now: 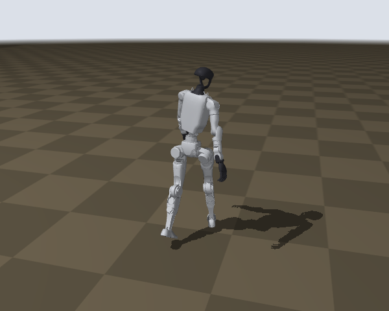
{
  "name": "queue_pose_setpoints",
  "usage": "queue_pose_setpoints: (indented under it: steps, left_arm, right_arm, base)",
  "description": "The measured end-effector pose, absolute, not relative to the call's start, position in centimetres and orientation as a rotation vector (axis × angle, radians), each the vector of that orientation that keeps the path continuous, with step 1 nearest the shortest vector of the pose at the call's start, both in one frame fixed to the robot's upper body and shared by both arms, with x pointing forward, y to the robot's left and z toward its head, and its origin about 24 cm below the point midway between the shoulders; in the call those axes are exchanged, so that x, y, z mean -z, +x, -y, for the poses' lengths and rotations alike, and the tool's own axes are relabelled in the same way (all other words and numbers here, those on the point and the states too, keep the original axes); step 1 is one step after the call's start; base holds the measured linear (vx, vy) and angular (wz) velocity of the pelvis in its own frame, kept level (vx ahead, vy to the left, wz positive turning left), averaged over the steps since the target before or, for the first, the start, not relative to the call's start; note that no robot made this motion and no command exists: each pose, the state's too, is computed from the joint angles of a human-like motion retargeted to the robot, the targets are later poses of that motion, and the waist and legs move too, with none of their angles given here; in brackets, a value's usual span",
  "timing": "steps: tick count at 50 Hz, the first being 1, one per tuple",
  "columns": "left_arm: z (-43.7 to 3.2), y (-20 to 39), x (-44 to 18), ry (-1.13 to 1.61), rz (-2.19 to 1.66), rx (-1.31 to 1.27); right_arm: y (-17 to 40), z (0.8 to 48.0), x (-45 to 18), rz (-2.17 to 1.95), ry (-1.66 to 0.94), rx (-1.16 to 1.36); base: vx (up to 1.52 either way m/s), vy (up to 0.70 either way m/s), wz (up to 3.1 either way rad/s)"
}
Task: Stand up
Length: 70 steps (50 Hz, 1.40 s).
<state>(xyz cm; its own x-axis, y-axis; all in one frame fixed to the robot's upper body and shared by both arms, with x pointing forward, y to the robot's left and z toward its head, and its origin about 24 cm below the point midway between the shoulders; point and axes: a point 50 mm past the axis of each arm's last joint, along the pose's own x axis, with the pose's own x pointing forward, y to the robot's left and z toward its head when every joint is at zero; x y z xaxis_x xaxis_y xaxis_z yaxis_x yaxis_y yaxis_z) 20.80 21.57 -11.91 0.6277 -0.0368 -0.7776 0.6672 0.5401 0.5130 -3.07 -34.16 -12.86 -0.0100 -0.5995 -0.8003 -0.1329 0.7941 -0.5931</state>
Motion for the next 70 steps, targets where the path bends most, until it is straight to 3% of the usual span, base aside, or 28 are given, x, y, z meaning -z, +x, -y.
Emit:
queue_pose_setpoints:
  steps: [5,23,30,35,40,47,52,57,62,65,70]
  left_arm:
    - [-21.5,16.1,14.3,0.878,-0.929,0.507]
    - [-23.9,-3.9,16.7,0.536,-1.545,0.359]
    - [-23.8,-10.9,15.3,0.349,-1.793,0.216]
    - [-23.7,-13.0,14.6,0.230,-1.890,0.123]
    - [-24.0,-10.0,15.4,0.193,-1.876,0.175]
    - [-23.2,4.3,16.8,0.407,-1.469,0.457]
    - [-21.5,15.3,14.5,0.592,-1.051,0.568]
    - [-19.5,21.3,11.6,0.707,-0.767,0.584]
    - [-18.1,21.3,11.5,0.741,-0.706,0.651]
    - [-18.5,17.9,13.5,0.762,-0.799,0.648]
    - [-21.0,10.5,16.1,0.712,-1.130,0.633]
  right_arm:
    - [-2.1,33.8,13.1,-1.585,-0.561,0.385]
    - [15.2,29.5,12.3,-1.021,-0.722,0.157]
    - [15.0,27.9,13.0,-1.025,-0.734,0.055]
    - [10.7,27.0,14.8,-1.159,-0.676,-0.058]
    - [4.9,28.2,15.6,-1.428,-0.625,-0.134]
    - [-2.6,30.4,14.9,-1.663,-0.510,0.019]
    - [-6.4,30.4,14.3,-1.776,-0.333,0.130]
    - [-8.5,29.8,14.0,-1.848,-0.230,0.167]
    - [-8.4,29.5,14.1,-1.854,-0.213,0.153]
    - [-7.3,29.0,14.5,-1.841,-0.211,0.110]
    - [-0.7,29.3,15.3,-1.670,-0.322,0.057]
  base:
    - [0.72,-0.21,-0.30]
    - [0.67,-0.14,-0.34]
    - [0.93,0.00,-0.49]
    - [1.09,0.00,-0.34]
    - [0.88,0.04,-0.06]
    - [0.84,0.10,0.56]
    - [0.85,-0.02,1.18]
    - [0.99,-0.24,1.00]
    - [0.85,-0.13,0.42]
    - [1.04,-0.27,-0.01]
    - [0.85,-0.15,-0.16]
